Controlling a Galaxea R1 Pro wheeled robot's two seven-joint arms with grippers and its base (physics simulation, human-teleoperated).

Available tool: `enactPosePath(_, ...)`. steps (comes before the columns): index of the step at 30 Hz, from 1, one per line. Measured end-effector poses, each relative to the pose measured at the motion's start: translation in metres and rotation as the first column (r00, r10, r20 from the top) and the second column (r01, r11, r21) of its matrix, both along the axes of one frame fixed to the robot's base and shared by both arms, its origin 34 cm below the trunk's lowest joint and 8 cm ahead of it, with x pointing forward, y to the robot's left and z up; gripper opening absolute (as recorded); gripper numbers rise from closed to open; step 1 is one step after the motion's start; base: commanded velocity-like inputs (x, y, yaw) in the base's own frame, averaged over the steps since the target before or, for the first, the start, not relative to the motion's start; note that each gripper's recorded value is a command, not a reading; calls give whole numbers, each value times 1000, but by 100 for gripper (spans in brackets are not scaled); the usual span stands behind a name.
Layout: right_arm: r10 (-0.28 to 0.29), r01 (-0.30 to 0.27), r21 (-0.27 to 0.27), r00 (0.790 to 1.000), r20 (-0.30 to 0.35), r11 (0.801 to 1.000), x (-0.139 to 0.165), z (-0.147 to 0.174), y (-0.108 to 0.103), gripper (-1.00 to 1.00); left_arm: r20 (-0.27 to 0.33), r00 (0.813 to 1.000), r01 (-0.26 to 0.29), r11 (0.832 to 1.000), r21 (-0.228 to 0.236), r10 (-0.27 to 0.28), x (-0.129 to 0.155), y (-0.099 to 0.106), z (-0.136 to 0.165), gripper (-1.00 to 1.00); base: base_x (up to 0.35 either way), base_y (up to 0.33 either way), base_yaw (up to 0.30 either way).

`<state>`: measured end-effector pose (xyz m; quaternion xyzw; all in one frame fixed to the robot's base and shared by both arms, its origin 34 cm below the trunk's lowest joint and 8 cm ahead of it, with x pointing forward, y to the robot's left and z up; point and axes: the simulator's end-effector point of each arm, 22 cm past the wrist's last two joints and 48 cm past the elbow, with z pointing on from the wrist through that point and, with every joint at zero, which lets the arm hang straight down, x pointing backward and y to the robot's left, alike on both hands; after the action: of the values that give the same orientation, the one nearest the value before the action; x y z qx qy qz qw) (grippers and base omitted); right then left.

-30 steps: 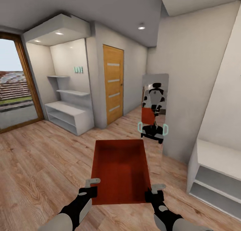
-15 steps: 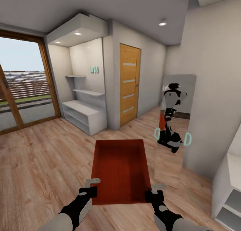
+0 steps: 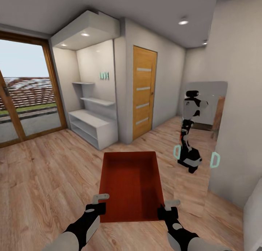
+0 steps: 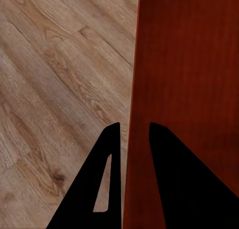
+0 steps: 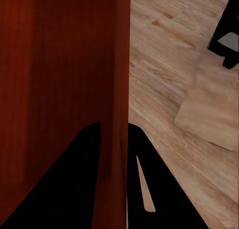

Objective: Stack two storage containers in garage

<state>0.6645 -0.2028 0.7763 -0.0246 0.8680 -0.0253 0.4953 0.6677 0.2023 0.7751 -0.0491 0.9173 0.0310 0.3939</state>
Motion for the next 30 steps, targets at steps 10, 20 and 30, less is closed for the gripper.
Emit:
enactPosePath(10, 0, 0, 0, 1000, 1, 1000, 0, 0, 0, -100, 0, 1000, 0, 1000, 0, 0, 0, 0, 0, -100, 322, 0, 0)
enactPosePath(20, 0, 0, 0, 1000, 1, 1000, 0, 0, 0, -100, 1, 1000, 0, 1000, 0, 0, 0, 0, 0, -100, 322, 0, 0)
enactPosePath(30, 0, 0, 0, 1000, 1, 1000, 0, 0, 0, -100, 0, 1000, 0, 1000, 0, 0, 0, 0, 0, -100, 322, 0, 0)
